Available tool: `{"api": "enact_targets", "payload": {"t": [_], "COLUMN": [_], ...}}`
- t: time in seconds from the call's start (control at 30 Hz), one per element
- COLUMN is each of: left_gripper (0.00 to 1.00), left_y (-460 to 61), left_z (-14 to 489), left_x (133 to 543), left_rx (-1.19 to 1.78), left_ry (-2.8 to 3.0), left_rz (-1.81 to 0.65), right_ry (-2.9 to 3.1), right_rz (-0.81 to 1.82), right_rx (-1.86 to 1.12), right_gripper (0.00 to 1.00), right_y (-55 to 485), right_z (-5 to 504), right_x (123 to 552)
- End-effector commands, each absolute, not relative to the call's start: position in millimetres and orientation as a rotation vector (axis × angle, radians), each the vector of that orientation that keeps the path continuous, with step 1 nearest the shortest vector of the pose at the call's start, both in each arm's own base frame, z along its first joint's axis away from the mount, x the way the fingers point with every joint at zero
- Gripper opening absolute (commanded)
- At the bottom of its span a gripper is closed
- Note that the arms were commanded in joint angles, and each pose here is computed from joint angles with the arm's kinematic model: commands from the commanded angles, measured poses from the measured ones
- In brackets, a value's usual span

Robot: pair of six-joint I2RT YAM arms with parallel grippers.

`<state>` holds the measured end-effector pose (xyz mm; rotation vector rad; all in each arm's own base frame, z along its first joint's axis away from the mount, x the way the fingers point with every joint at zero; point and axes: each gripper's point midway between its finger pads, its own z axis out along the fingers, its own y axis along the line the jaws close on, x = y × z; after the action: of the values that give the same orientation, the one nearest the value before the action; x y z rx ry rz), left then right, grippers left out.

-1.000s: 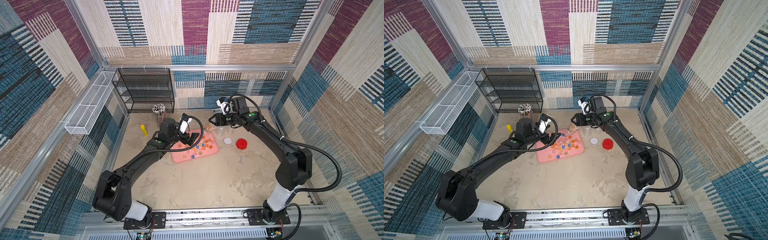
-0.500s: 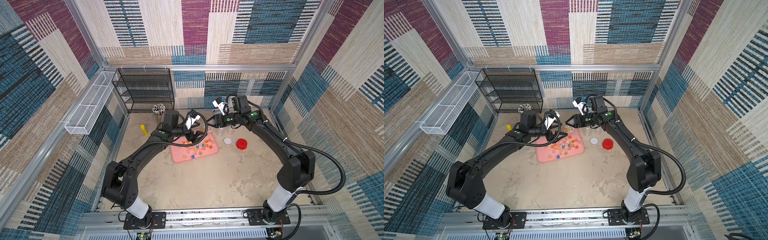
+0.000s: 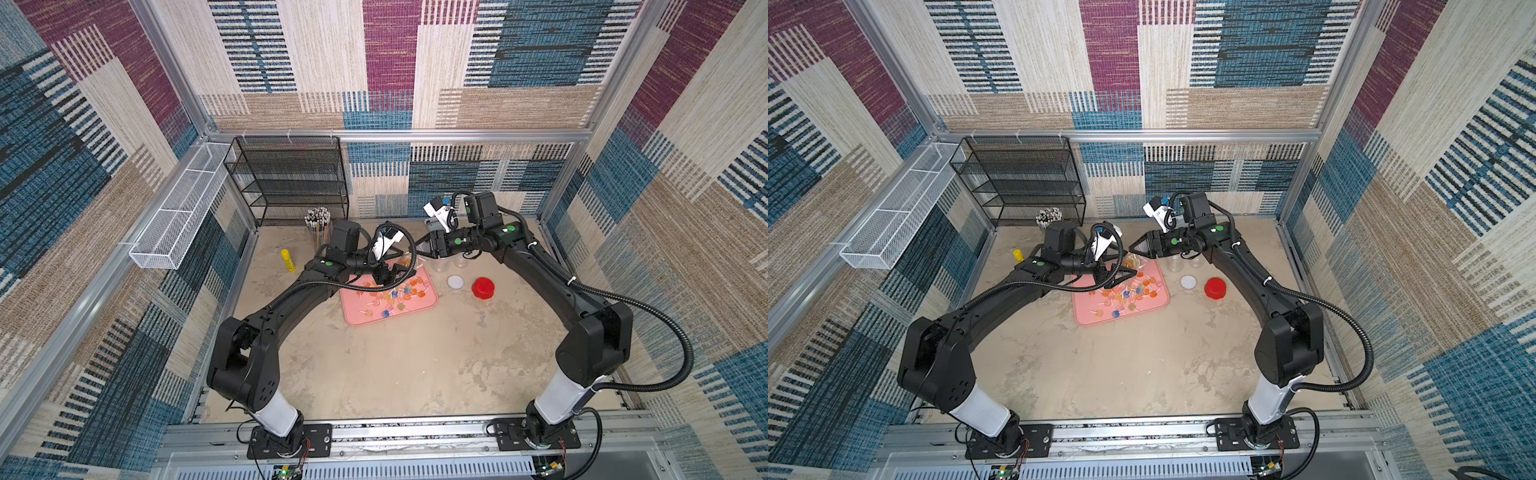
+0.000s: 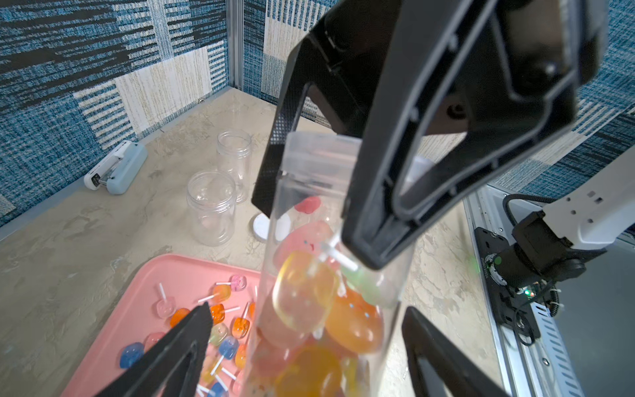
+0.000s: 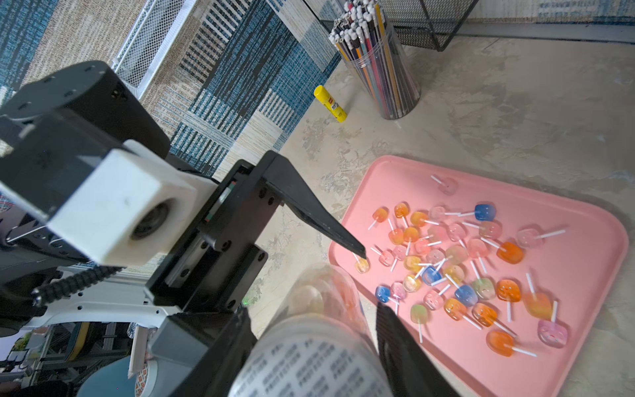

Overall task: Pour the candies out of the jar
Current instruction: Pick up the jar from the center of the board.

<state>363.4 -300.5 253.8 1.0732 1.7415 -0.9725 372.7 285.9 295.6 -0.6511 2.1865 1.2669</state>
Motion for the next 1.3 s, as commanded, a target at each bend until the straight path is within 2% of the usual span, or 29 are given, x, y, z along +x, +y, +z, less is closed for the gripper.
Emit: {"api": "enact_targets", "payload": {"t": [0.0, 0.23, 0.57, 0.67, 0.73, 1.17, 1.27], "left_gripper": [0.87, 0.76, 0.77, 0.71, 0.63, 0.48, 0.38], "left_y": [-302.4, -301.1, -301.0, -301.2, -300.6, -296.9, -296.2], "left_z": [257.6, 254.4, 249.5, 251.0, 250.8, 252.4, 252.5], "left_x": [361.5, 364.3, 366.6, 366.4, 366.5, 368.6, 368.5], "left_rx": [1.101, 1.092, 1.089, 1.089, 1.087, 1.072, 1.069], "left_ry": [1.714, 1.731, 1.75, 1.745, 1.746, 1.746, 1.748], "left_rz": [-0.985, -0.971, -0.968, -0.963, -0.96, -0.919, -0.914], "right_ry": [2.12, 2.117, 2.087, 2.093, 2.097, 2.108, 2.107], "right_rz": [1.322, 1.328, 1.355, 1.356, 1.351, 1.326, 1.322], "right_rx": [-0.68, -0.677, -0.68, -0.677, -0.673, -0.664, -0.66], "right_gripper": [0.34, 0.33, 0.32, 0.32, 0.32, 0.33, 0.37], "right_y": [290.5, 290.9, 292.3, 292.0, 291.6, 290.4, 289.7], "right_z": [309.4, 308.0, 315.4, 313.5, 312.2, 308.3, 308.6], "right_x": [370.2, 370.3, 369.1, 368.9, 369.4, 372.2, 373.3]}}
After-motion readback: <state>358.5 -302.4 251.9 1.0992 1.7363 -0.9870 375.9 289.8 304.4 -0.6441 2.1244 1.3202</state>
